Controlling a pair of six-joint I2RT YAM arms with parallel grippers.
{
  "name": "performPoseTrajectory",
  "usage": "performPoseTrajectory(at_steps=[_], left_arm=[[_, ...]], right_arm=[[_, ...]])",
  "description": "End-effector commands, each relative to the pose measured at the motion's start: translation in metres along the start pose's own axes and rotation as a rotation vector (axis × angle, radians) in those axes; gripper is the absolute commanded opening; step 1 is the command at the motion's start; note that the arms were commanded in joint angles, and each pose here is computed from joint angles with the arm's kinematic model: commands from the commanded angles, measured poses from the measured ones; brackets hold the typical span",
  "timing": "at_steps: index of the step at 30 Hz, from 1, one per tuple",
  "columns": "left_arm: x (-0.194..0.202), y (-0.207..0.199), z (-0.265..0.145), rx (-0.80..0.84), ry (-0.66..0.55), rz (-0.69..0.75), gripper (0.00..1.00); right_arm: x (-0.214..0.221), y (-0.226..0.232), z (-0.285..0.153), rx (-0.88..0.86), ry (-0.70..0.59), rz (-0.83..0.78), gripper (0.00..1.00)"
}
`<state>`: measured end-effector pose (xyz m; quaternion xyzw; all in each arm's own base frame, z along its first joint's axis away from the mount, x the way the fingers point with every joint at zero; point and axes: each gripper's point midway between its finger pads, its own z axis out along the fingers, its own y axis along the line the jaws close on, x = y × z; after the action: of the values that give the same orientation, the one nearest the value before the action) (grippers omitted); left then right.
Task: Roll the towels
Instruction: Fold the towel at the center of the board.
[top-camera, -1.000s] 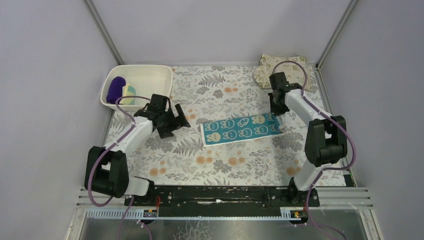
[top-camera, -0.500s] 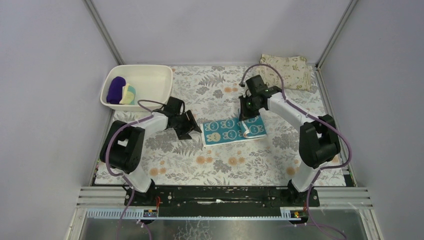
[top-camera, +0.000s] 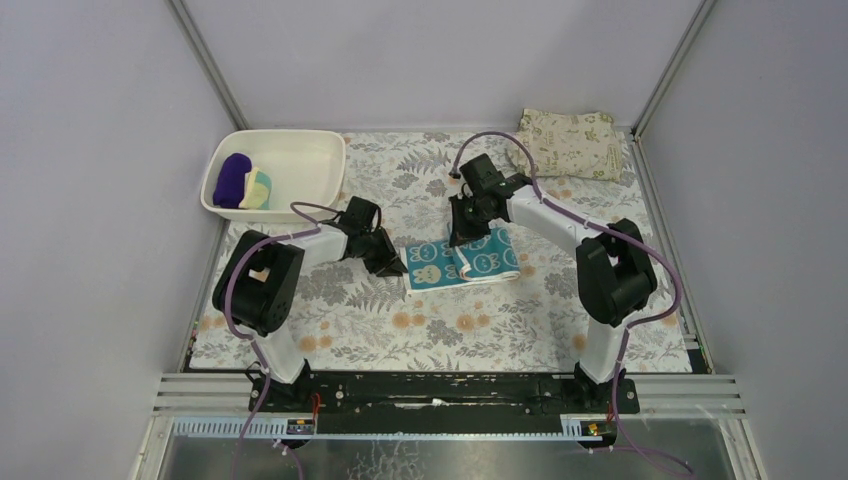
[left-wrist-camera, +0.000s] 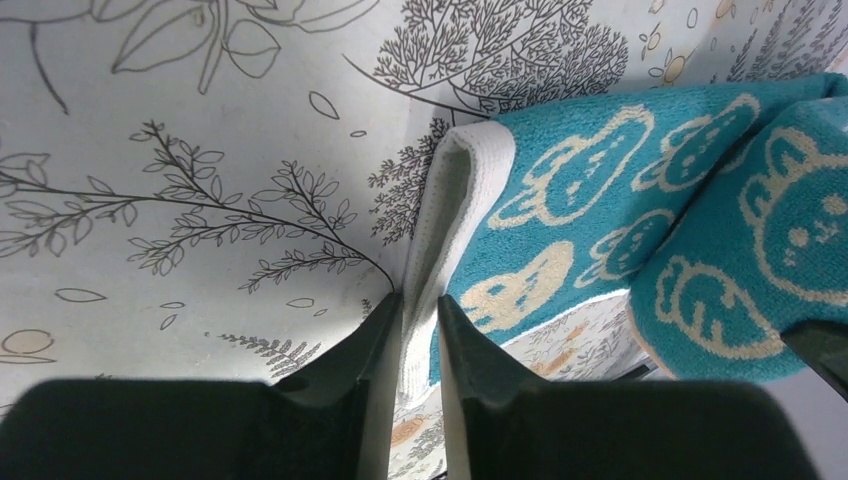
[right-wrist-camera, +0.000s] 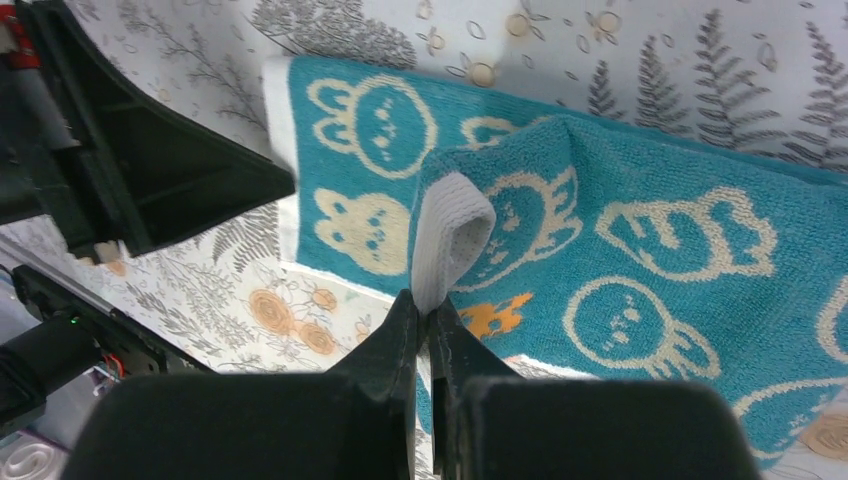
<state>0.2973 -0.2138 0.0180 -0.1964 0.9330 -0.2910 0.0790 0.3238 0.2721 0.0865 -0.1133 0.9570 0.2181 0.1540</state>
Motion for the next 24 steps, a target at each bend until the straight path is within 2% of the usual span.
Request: performPoseTrajectory(at_steps=[1, 18, 24], left_arm=[[0.001, -0.002, 0.008, 0.008, -0.012, 0.01, 0.17], [0.004, 0.007, 0.009, -0.034, -0.031, 0.017, 0.13], [0.001, 0.008, 0.006, -0.061, -0.054, 0.035, 0.12]], right_arm=[[-0.016, 0.03, -0.005, -0.05, -0.035, 0.002, 0.01], [-0.003, 0.056, 0.032, 0.01, 0.054, -0.021, 0.02], [-0.003, 0.068, 0.028, 0.014, 0.054, -0.049, 0.02]])
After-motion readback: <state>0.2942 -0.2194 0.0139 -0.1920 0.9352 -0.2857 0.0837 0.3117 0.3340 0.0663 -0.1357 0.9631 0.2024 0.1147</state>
